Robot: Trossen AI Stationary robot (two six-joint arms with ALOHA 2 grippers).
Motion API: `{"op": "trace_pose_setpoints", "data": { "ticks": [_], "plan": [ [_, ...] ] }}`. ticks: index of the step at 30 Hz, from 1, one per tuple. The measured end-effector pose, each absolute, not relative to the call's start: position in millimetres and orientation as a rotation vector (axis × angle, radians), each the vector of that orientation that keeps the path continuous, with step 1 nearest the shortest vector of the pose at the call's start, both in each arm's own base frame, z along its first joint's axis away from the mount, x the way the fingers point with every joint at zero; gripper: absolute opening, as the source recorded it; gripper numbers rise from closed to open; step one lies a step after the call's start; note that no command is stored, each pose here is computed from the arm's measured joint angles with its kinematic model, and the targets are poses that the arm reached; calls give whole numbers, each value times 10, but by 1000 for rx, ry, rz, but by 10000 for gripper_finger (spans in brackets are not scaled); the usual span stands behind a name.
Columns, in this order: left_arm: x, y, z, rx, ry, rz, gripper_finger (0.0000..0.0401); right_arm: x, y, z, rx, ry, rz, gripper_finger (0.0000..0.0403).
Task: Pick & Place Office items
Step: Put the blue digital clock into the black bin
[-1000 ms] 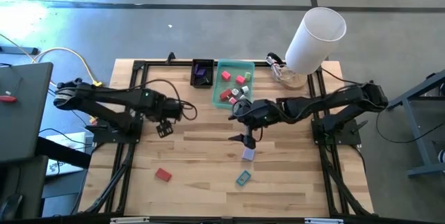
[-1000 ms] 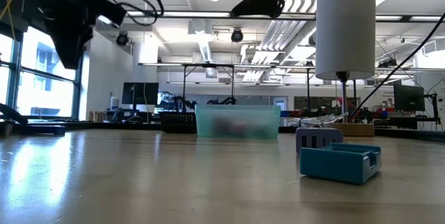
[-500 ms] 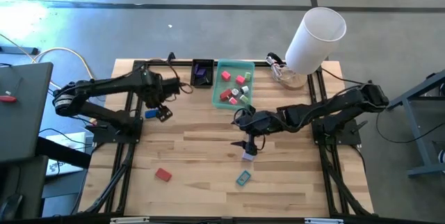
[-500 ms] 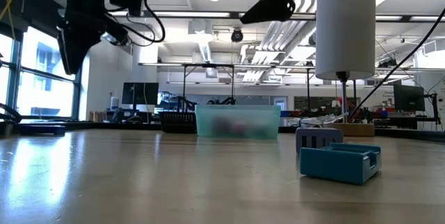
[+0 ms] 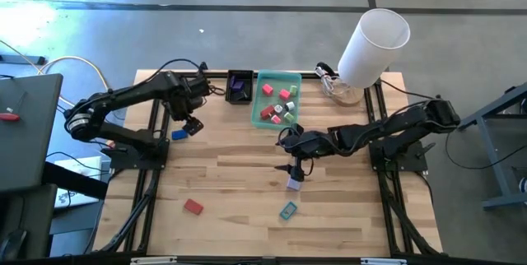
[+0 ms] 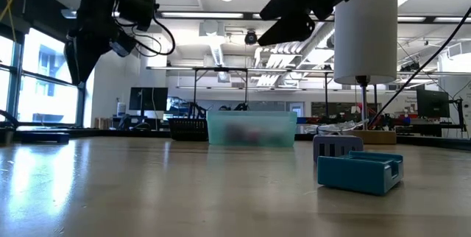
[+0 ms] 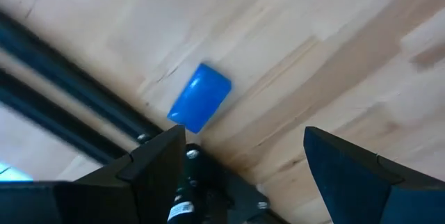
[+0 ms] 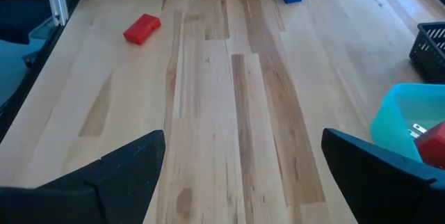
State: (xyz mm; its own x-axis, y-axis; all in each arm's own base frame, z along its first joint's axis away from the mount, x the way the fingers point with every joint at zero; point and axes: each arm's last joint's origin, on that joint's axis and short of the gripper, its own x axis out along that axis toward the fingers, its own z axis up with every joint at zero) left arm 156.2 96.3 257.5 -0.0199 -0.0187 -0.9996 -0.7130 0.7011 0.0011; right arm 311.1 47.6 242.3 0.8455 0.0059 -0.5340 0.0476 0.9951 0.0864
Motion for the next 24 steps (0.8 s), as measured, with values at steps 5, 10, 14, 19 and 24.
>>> {"op": "trace_pose_setpoints", "data": {
  "ticks": [5, 10, 14, 19, 24],
  "plan": [
    [1605, 948, 2403, -549, 1591, 758, 284, 3119, 468, 2433, 70, 552, -15, 375],
    [1751, 1023, 2161, -544, 1735, 713, 284, 3127, 453, 2443, 52, 539, -11, 375],
    [1835, 1065, 1938, -541, 1907, 671, 284, 3131, 428, 2443, 48, 540, -17, 375],
    [1934, 1092, 1703, -510, 2034, 598, 284, 3132, 412, 2442, 50, 540, -22, 375],
    [2015, 1085, 1548, -447, 2085, 494, 284, 3132, 413, 2442, 50, 541, -20, 375]
  ]
}}
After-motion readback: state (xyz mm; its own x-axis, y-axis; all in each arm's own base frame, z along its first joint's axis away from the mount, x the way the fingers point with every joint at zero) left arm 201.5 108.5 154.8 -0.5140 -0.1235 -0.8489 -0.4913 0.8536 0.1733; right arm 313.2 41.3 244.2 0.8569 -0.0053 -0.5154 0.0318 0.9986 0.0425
